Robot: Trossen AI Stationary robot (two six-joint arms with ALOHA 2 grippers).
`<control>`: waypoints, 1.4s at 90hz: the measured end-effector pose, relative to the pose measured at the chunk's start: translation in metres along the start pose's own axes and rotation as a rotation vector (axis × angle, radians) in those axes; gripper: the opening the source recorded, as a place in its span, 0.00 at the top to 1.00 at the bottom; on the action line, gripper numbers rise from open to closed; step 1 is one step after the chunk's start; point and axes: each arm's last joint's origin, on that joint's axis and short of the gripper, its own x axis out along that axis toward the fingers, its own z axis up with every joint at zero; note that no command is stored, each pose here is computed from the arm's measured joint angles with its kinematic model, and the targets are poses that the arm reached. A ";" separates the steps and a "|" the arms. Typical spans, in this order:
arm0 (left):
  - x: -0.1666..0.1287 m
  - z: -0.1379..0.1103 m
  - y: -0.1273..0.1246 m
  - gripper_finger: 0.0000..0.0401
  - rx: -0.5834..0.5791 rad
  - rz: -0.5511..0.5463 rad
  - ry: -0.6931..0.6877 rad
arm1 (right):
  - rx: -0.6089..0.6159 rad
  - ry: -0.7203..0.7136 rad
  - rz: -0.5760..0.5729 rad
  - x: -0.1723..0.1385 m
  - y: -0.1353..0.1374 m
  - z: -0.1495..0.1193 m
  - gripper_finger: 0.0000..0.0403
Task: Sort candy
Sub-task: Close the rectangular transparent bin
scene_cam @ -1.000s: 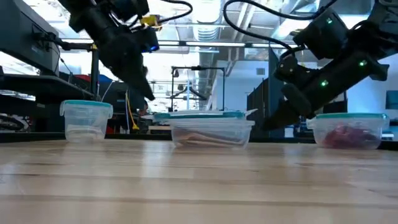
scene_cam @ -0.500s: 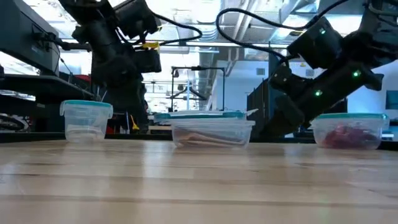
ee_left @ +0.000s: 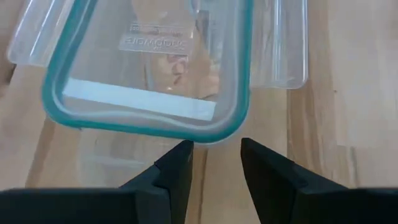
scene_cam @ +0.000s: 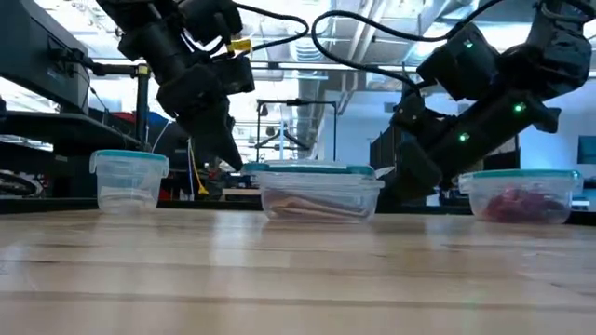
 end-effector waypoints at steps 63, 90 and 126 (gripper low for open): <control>0.021 -0.008 -0.003 0.69 0.043 0.001 0.131 | 0.032 0.014 0.087 0.000 0.003 0.003 1.00; -0.017 0.007 -0.008 0.69 0.076 -0.014 0.208 | -0.069 0.215 0.174 -0.024 -0.004 0.002 1.00; -0.033 0.006 0.029 0.69 0.133 -0.013 -0.062 | -0.002 -0.370 0.354 -0.065 0.000 0.077 1.00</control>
